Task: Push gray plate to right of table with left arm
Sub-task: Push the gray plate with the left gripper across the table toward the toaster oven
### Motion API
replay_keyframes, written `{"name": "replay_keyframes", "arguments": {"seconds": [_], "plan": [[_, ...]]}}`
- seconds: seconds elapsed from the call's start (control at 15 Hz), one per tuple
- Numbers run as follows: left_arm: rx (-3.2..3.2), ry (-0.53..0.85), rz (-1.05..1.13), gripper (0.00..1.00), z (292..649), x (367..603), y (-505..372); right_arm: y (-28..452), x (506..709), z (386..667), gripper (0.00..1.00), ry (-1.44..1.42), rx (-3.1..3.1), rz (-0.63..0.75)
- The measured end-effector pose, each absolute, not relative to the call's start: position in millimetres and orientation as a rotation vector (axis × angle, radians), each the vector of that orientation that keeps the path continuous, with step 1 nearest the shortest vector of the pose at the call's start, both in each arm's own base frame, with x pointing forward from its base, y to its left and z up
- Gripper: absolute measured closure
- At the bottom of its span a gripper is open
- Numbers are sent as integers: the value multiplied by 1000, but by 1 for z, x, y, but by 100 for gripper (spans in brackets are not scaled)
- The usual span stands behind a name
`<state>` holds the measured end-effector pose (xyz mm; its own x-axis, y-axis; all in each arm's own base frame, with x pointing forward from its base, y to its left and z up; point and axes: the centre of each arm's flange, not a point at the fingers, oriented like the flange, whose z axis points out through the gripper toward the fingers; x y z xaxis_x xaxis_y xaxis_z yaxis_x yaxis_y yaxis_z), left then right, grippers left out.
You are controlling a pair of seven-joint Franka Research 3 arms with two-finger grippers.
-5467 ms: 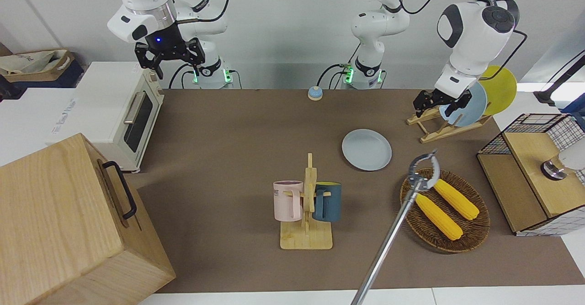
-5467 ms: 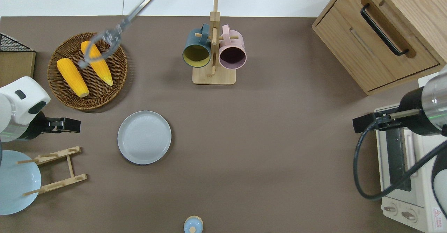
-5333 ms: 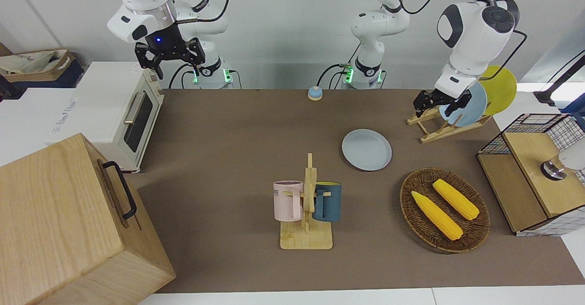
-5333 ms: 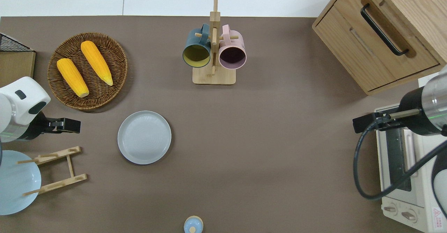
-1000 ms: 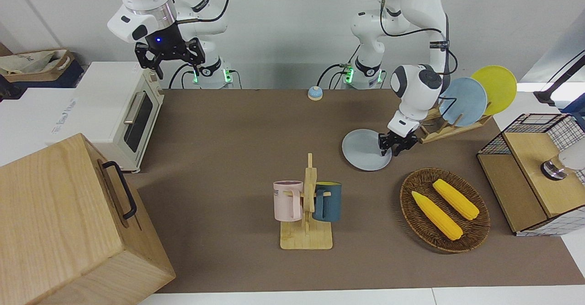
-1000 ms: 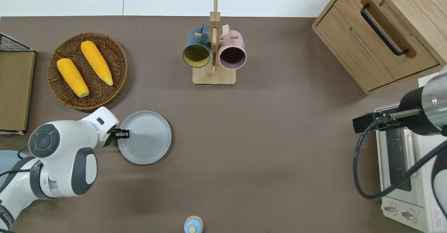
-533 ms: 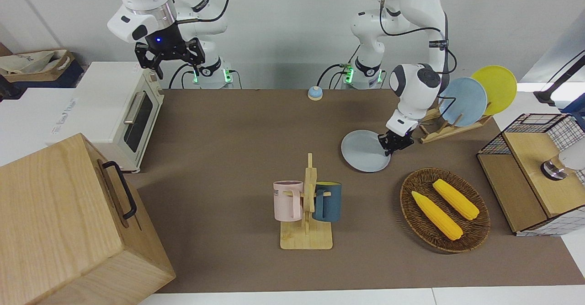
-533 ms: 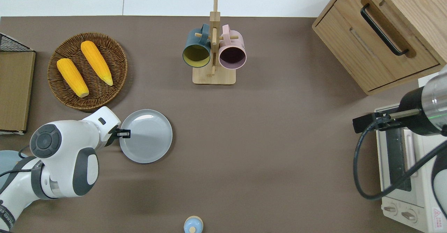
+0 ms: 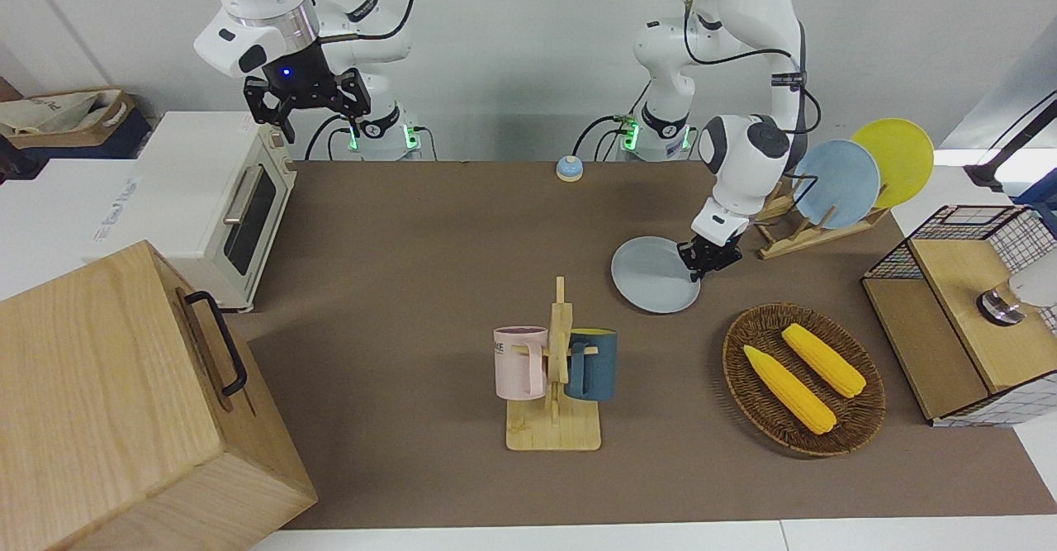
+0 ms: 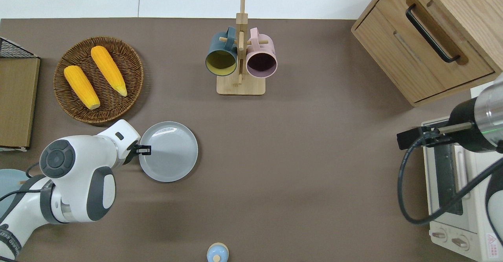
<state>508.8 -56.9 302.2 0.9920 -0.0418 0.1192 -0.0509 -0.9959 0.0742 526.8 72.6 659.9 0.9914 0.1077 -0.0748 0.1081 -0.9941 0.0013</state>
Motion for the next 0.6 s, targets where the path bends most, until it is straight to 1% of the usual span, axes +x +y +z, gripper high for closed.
{"name": "replay_keyframes", "arguments": {"seconds": [0.6], "plan": [[3037, 78, 151, 96, 302, 494, -136, 73, 527, 660, 1, 170, 3129, -117]]}}
